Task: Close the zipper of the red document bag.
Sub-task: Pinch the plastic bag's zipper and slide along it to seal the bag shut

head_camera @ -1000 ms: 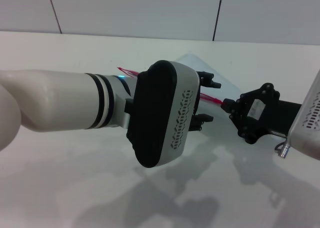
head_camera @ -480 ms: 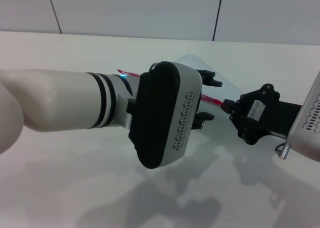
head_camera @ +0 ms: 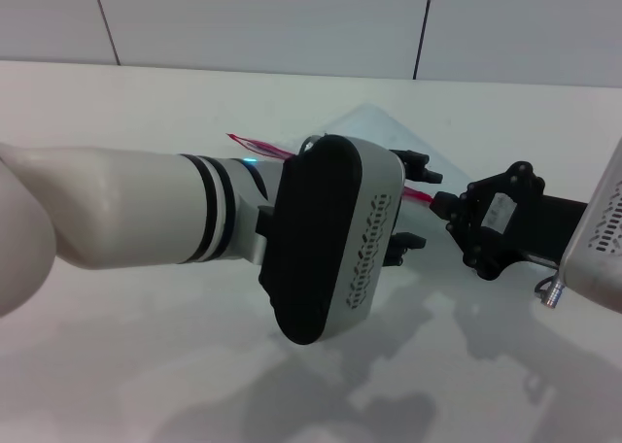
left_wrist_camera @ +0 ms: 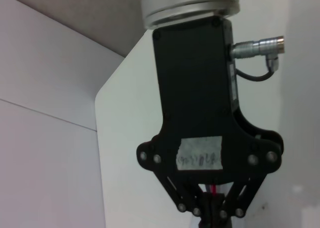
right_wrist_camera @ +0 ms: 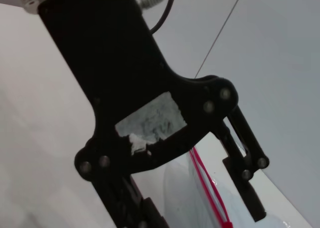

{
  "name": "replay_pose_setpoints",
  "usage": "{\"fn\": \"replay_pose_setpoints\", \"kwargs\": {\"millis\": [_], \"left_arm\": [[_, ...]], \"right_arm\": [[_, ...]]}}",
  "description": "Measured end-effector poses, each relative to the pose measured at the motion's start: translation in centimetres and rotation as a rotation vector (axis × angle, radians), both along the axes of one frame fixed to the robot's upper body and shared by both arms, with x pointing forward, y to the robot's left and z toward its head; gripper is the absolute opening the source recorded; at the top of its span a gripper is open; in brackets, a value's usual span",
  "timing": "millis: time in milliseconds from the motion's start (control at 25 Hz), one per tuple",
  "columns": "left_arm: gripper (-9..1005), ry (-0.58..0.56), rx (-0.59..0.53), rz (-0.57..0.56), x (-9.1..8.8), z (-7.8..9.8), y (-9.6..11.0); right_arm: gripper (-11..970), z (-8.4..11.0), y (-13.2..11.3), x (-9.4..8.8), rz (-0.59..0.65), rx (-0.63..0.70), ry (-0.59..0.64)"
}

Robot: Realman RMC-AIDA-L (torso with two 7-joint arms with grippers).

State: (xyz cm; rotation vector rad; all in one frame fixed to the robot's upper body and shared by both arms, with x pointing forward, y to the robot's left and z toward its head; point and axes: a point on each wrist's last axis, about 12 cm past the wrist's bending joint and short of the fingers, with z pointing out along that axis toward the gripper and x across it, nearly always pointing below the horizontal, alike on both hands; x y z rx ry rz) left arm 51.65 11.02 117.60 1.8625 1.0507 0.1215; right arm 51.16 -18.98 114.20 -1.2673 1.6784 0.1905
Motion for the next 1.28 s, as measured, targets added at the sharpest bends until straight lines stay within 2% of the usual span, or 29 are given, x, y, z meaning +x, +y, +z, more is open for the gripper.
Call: {"fn": "replay_pose_setpoints", "kwargs": {"millis": [640,760,1280], "left_arm": [[661,-0.003,-0.002,0.017,0.3,0.0,0.3],[549,-0.003,-0.001,0.016,0.3,0.0,0.3],[506,-0.006,-0.003,0.018,0.4,0.0,0.3]], "right_arm": [[82,0.1,0.1,-0.1,0.004,0.002,-0.004],[84,0.4,0.3,-0.4,0.012,0.006,-0.012],[91,0.9,0.8,-1.0,0.035,0.007,-0.022]]}}
